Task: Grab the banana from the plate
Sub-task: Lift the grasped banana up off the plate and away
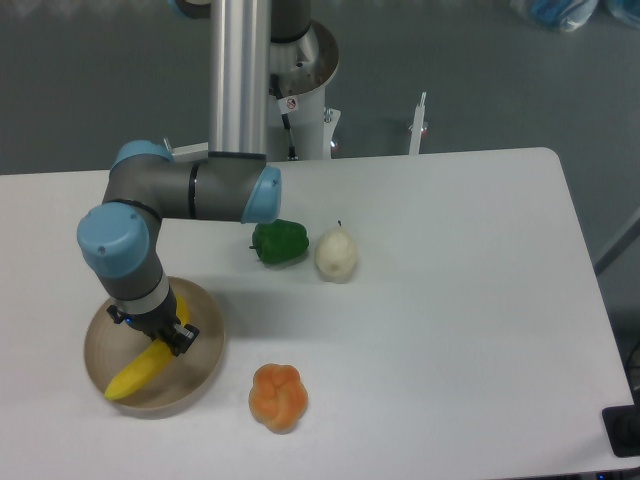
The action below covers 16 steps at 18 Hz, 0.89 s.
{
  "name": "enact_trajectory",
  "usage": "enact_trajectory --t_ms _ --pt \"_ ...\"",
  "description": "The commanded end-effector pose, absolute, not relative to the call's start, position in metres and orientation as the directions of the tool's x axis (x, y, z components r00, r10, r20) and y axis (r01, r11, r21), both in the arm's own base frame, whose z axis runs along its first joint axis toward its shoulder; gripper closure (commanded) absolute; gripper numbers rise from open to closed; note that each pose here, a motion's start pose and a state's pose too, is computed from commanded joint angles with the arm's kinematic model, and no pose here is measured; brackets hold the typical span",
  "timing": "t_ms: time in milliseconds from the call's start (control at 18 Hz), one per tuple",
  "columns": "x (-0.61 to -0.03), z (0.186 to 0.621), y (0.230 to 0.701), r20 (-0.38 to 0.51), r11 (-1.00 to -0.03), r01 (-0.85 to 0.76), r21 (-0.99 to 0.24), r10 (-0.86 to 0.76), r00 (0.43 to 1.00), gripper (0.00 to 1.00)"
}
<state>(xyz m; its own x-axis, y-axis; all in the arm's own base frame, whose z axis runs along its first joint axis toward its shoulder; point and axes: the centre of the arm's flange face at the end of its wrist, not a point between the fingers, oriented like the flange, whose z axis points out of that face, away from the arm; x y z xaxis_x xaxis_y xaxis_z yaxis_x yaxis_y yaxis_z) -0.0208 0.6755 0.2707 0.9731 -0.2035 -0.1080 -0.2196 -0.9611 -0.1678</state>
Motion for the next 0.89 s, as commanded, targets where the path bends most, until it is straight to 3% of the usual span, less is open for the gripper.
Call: enact_trajectory --t_ms 333,889 --pt "-0.079 0.315 0.664 -0.159 -0.945 -0.258 -0.201 -0.228 0.961 0.80" --pt "-0.187 0.376 0.616 -0.240 -0.910 -0.400 -0.110 -0.366 0.899 0.80"
